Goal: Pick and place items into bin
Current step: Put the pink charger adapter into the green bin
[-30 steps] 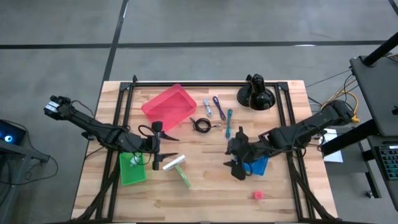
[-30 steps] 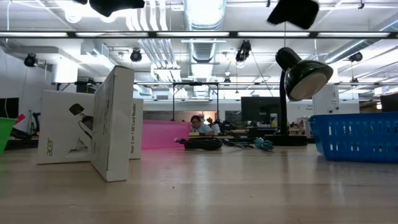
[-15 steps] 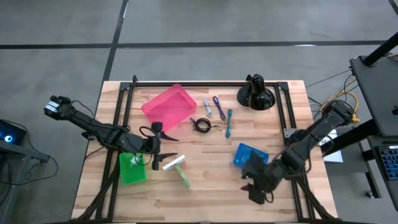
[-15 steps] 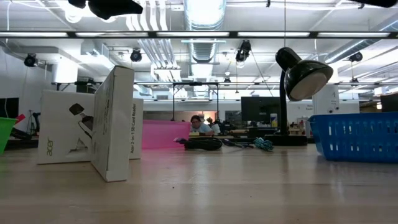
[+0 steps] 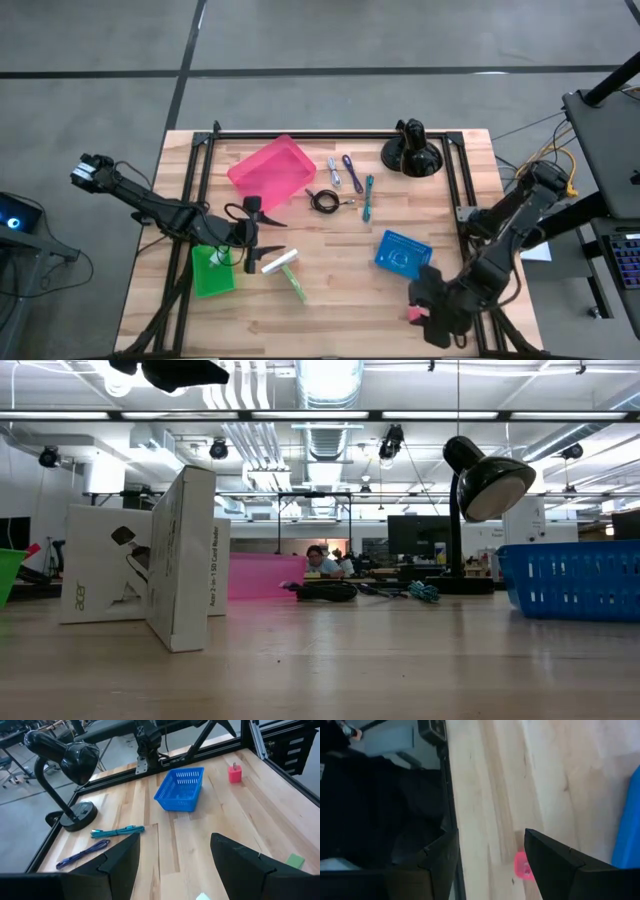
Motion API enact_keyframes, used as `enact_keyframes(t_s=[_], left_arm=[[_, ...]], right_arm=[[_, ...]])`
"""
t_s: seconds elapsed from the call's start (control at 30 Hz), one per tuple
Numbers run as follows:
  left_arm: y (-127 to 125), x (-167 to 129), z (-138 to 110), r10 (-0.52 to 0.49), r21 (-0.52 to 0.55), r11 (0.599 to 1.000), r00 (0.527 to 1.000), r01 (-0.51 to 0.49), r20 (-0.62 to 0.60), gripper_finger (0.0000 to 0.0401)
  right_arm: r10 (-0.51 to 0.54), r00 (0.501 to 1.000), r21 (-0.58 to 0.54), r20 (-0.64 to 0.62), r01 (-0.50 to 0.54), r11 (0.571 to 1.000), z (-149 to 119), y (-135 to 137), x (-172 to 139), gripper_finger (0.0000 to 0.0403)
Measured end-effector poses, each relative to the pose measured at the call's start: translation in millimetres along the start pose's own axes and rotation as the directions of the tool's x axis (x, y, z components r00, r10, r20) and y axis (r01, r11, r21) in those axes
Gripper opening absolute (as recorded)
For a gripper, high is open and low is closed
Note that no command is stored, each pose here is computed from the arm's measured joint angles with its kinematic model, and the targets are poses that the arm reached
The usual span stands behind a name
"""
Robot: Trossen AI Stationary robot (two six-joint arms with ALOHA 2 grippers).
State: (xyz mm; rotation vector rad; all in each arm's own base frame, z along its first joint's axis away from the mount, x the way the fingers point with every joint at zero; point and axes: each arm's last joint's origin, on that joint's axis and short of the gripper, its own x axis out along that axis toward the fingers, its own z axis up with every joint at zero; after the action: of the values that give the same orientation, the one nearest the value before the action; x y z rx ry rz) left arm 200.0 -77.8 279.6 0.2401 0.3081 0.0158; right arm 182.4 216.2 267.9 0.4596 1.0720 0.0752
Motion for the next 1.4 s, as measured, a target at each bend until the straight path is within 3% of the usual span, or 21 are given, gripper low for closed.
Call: enact_keyframes(t_s=[0.27, 0.5, 0.67, 0.83, 1.4], left_arm=[[-1.2, 1.1, -6.9, -0.002, 0.013, 1.0, 1.0, 0.002, -0.024, 0.0226], [-0.8, 1.9, -12.0, 0.043, 0.014, 0.999, 0.998, -0.043, -0.04, 0.0226], [-0.7, 2.0, -11.7, 0.045, 0.011, 0.999, 0.998, -0.044, -0.037, 0.0226], [-0.7, 2.0, -11.7, 0.045, 0.01, 0.999, 0.998, -0.044, -0.037, 0.0226], [-0.8, 2.0, -11.7, 0.045, 0.011, 0.999, 0.998, -0.044, -0.037, 0.0226]], right_arm=[[-0.133, 0.986, -0.042, -0.102, 0.129, 0.991, -9.9, -3.7, 22.1, 0.0211], [-0.309, 0.922, -0.06, -0.232, 0.303, 0.951, -6.5, 14.0, 37.3, 0.0211], [-0.291, 0.931, -0.073, -0.22, 0.282, 0.957, -4.1, 35.4, 45.1, 0.0212], [-0.327, 0.912, -0.105, -0.249, 0.31, 0.945, -14.7, 38.7, 59.9, 0.0212], [-0.443, 0.846, -0.076, -0.297, 0.442, 0.894, -32.1, 13.2, 75.6, 0.0217]])
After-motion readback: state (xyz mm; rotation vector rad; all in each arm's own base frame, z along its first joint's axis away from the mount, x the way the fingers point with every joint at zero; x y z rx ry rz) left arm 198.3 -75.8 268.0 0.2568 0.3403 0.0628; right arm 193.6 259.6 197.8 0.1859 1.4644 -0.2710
